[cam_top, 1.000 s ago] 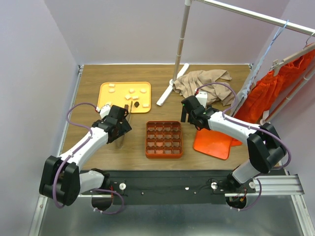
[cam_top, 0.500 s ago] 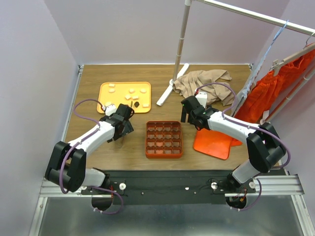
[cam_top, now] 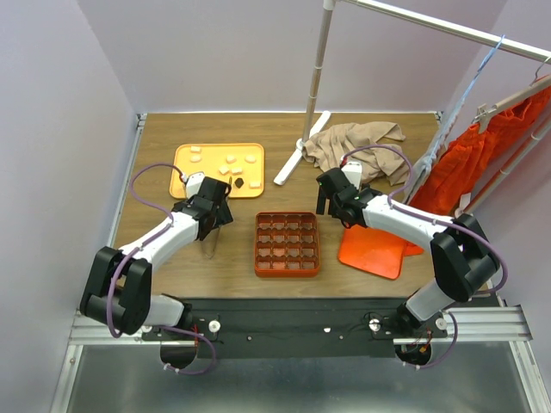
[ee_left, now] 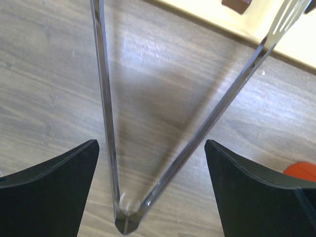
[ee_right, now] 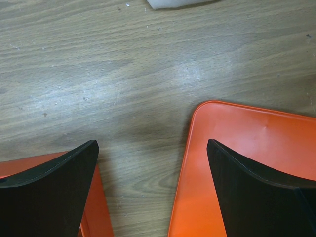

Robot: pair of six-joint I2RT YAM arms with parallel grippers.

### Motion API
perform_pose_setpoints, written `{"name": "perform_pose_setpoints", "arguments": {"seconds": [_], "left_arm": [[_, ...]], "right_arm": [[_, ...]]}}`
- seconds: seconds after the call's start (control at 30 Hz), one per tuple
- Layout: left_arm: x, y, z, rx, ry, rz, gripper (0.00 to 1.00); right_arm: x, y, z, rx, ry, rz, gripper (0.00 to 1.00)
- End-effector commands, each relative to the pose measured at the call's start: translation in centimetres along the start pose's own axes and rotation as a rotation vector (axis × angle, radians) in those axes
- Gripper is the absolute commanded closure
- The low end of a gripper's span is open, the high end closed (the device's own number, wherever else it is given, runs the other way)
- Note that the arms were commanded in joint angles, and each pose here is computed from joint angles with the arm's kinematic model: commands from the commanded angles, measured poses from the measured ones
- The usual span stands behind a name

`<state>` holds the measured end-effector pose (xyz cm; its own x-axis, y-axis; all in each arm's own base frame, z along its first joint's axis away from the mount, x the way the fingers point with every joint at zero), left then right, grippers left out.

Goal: Pack the chocolate

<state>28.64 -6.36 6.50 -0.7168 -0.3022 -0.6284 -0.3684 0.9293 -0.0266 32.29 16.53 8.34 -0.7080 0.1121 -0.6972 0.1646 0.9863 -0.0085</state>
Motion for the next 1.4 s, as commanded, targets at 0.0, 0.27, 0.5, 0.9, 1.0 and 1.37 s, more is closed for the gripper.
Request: {"name": "perform_pose_setpoints", "arguments": {"seconds": [0.0,0.27,0.5,0.9,1.0,1.37], "left_arm": [[-0.2,-0.1,1.2,0.015,-0.01,0.04,0.02],[0.2,0.2,1.9,0.016,0.015,0.04,0.02],[-0.2,-0.3,1.7,0.043,0.004,0.054,0.02],[-0.3,-0.7,3.6,0.006,0.019,0.092,0.02],[-0.5,-0.5,3.9,-0.011,0.01,0.094,0.02],[-0.7,-0.6,3.7,-0.001,-0.005,0.081,0.14]], "right_arm": [[-0.2,0.3,0.1,0.003,-0.008,0.008,0.0],[-0.2,0.2,0.1,0.007,-0.01,0.004,0.0],[-0.5,0.4,0.1,0.001,-0.013,0.008,0.0],[-0.5,0.4,0.1,0.001,-0.014,0.0,0.0],[-0.3,0.3,0.2,0.005,-0.01,-0.003,0.0],[-0.1,0.4,0.4,0.005,-0.002,-0.007,0.0]]}}
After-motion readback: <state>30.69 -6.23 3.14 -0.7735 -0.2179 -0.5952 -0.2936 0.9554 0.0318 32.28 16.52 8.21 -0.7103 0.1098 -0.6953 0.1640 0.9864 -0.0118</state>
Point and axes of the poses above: each gripper's point midway between its finger pads, its own z axis out along the fingers, its own y axis along the line the jaws close on, x = y × z, the point moved 1 cm from there along -z, back along the fingers, and after that the axes turned 1 degree about z, right-handed, at the moved point
